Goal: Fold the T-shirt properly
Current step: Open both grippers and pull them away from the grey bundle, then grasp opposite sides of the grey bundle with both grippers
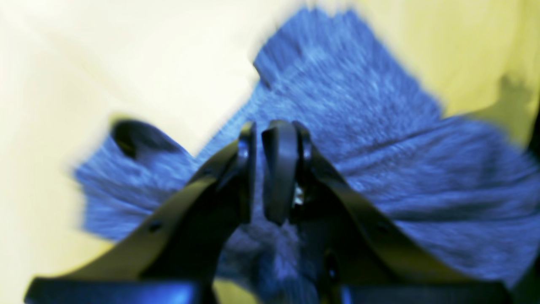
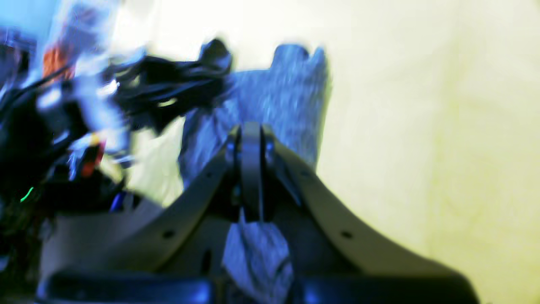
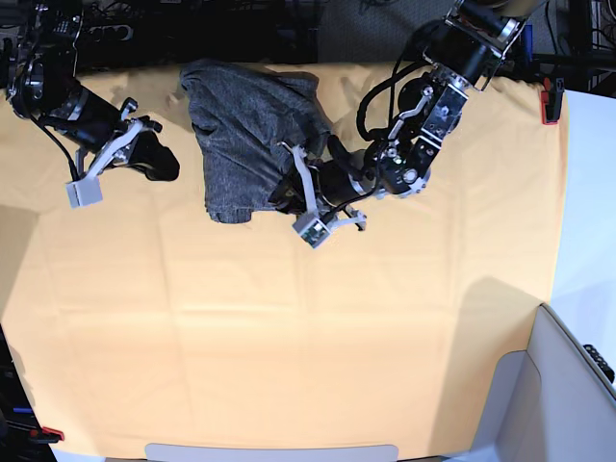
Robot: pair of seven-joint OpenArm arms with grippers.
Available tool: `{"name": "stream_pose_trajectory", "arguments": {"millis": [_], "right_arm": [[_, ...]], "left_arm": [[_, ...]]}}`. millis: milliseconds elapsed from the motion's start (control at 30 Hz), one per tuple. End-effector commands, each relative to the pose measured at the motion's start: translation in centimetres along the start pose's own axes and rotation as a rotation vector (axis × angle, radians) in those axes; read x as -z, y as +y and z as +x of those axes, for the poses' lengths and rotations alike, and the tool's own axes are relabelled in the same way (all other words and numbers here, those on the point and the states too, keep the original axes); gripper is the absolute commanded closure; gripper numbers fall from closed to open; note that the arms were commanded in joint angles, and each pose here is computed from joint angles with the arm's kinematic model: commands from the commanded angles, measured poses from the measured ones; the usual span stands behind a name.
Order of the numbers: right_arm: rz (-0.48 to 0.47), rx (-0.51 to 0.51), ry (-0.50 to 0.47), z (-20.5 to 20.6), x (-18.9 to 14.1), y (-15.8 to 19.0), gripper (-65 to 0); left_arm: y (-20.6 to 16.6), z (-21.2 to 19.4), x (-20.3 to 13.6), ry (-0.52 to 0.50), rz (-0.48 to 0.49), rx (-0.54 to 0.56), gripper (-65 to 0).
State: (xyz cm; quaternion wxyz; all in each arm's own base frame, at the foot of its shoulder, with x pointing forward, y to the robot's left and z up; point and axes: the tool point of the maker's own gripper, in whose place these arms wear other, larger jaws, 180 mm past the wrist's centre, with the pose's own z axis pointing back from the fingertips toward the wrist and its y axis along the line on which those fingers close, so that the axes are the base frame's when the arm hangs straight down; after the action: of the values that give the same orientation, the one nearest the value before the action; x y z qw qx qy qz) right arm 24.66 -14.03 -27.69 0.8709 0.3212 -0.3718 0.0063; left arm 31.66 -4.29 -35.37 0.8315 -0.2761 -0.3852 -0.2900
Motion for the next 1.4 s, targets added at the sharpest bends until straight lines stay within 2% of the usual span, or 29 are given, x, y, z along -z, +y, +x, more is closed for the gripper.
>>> {"name": "stream_pose_trajectory", "arguments": {"millis": [0,133,233,300,367,500,633,700,833,933,1033,1100,1233,1367], "right_arm": [[0.022,-0.036,-0.039,1.6,0.0,0.8,0.0],[-0.011,-0.119,-0.055,3.0,2.1,1.4,0.0],[-0.073,-0.155,-0.063,4.3,4.3,2.1,0.0],[-0.115,-0.185,-0.076,5.4,5.7,2.8,-0.5],[-0.124,-0.225,-0.091,6.7,7.0,3.7,-4.6],[-0.106,-0.239,-0.083,8.4,8.7,4.0,-15.2],[-0.135,-0.215,-0.064,8.9,8.6,1.7,-17.7],[-0.139,-0.164,-0.069,9.2,8.3,0.0,-19.0],[-0.137,-0.03,-0.054,8.5,7.0,-3.9,-28.8],[-0.09,-0.043,-0.034,7.9,6.6,-4.9,-37.3],[-0.035,-0.075,0.012,6.1,7.0,-5.6,-42.6],[-0.02,-0.079,0.046,4.9,7.4,-6.4,-42.7],[0.014,-0.02,0.106,1.7,8.9,-7.9,-42.7],[0.061,-0.005,0.119,0.4,10.0,-7.4,-42.7]], "left_arm": [[-0.1,3.5,-1.3,-0.108,0.002,0.027,-7.6],[-0.3,5.7,-3.5,-0.197,0.024,0.035,-12.3],[-0.3,6.1,-4.6,-0.225,0.037,0.031,-16.8],[0.0,5.5,-5.1,-0.21,0.054,0.015,-18.5],[0.7,4.5,-5.8,-0.166,0.08,-0.001,-19.1],[1.9,3.1,-7.5,-0.11,0.134,-0.028,-19.1],[3.7,1.6,-9.9,-0.068,0.207,-0.052,-19.1],[4.2,0.5,-10.9,-0.048,0.232,-0.063,-19.2],[4.6,-1.4,-12.2,-0.009,0.265,-0.086,-19.2],[4.6,-3.0,-12.7,0.026,0.272,-0.098,-19.2],[4.3,-4.3,-13.0,0.044,0.275,-0.124,-19.2],[4.1,-4.9,-13.1,0.055,0.272,-0.133,-19.2],[3.9,-5.9,-13.3,0.07,0.275,-0.156,-19.1],[3.8,-6.4,-13.5,0.079,0.278,-0.165,-19.1]]}}
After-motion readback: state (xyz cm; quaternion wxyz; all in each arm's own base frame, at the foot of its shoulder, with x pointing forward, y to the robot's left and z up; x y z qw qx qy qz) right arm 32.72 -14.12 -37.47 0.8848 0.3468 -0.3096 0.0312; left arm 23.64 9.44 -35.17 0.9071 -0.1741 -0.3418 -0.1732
